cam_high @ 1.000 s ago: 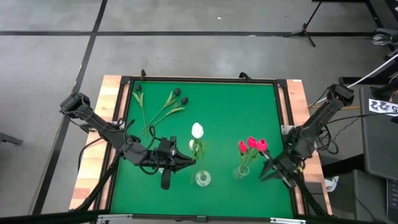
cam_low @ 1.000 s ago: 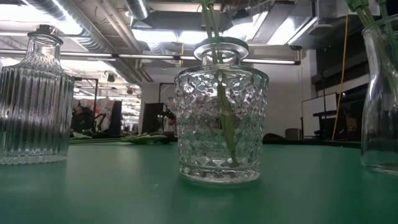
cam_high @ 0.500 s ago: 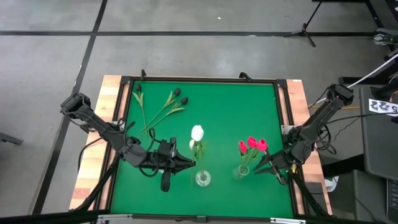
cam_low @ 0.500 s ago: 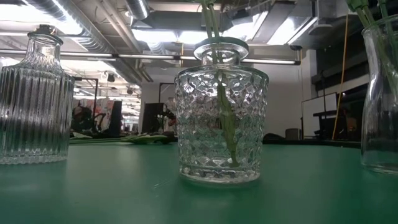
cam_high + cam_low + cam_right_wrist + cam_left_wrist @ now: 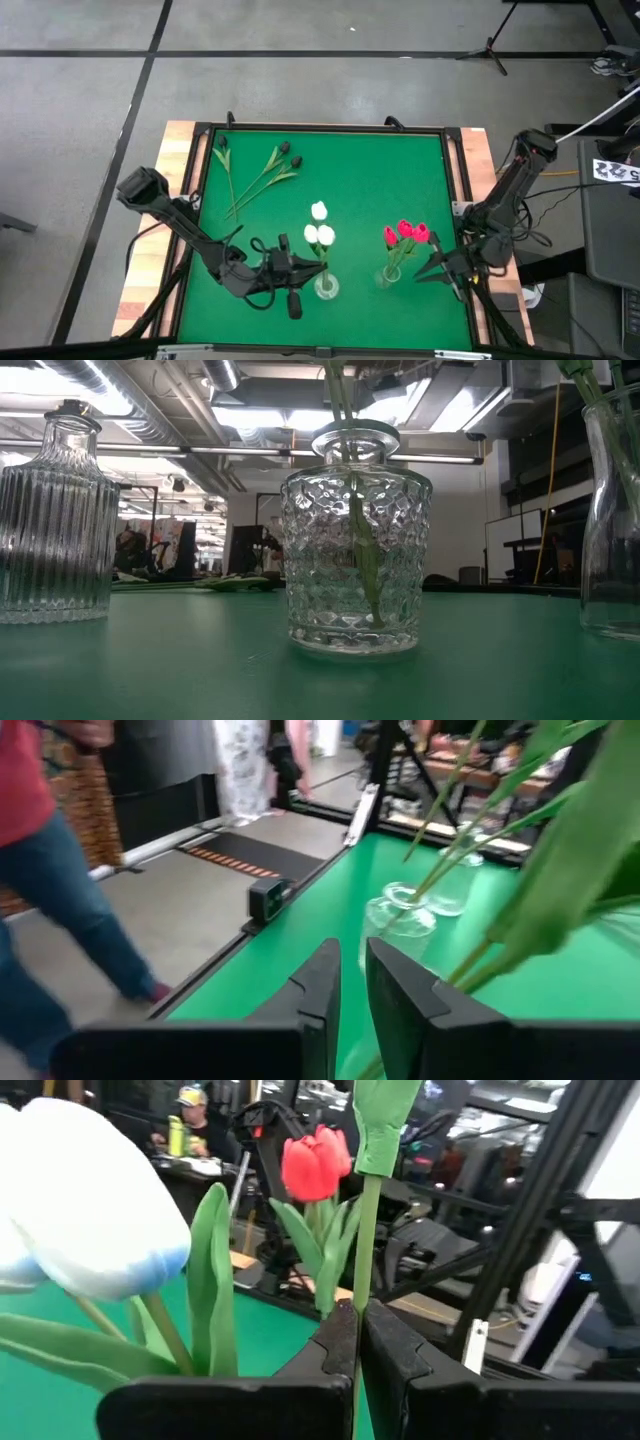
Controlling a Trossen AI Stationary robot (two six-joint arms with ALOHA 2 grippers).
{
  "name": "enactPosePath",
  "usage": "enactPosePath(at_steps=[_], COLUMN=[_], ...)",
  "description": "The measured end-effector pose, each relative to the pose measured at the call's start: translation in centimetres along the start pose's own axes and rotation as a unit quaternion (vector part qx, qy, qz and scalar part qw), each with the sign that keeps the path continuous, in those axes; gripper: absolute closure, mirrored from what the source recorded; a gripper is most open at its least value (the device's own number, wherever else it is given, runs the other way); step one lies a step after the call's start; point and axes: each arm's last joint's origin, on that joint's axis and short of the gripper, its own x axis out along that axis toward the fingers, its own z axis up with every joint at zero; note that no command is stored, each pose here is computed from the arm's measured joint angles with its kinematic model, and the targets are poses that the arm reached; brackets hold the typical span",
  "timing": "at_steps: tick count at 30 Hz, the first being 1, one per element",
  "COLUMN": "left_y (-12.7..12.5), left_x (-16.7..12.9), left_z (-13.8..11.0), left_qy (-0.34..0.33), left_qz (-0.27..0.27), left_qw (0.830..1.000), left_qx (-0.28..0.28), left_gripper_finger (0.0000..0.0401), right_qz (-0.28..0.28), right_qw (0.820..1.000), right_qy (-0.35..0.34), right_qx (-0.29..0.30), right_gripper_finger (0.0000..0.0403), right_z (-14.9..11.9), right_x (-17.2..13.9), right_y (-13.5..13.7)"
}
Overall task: Sort flowers into vase by color
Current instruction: Put the white tulip into the middle transparent vase
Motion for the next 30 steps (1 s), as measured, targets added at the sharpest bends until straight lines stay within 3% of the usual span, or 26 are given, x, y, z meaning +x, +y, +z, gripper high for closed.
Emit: enactPosePath(at_steps=[9, 30], left_y=[-0.3, -0.1], left_x=[0.8, 1.8], left_z=[-0.6, -6.3], left_qy=[-0.004, 0.051], left_qz=[0.035, 0.056], left_qw=[0.999, 0.997], left_qx=[0.036, 0.024], left_gripper_finger=[0.04, 0.0392], right_qz=[-0.061, -0.083], right_qw=[0.998, 0.996], right_qy=[-0.011, -0.011], right_qx=[-0.002, 0.011], right_gripper_finger=[0.0352, 0.0352], right_z=[-0.1, -0.2], right_x=[-1.5, -1.7], right_y=[1.5, 1.7])
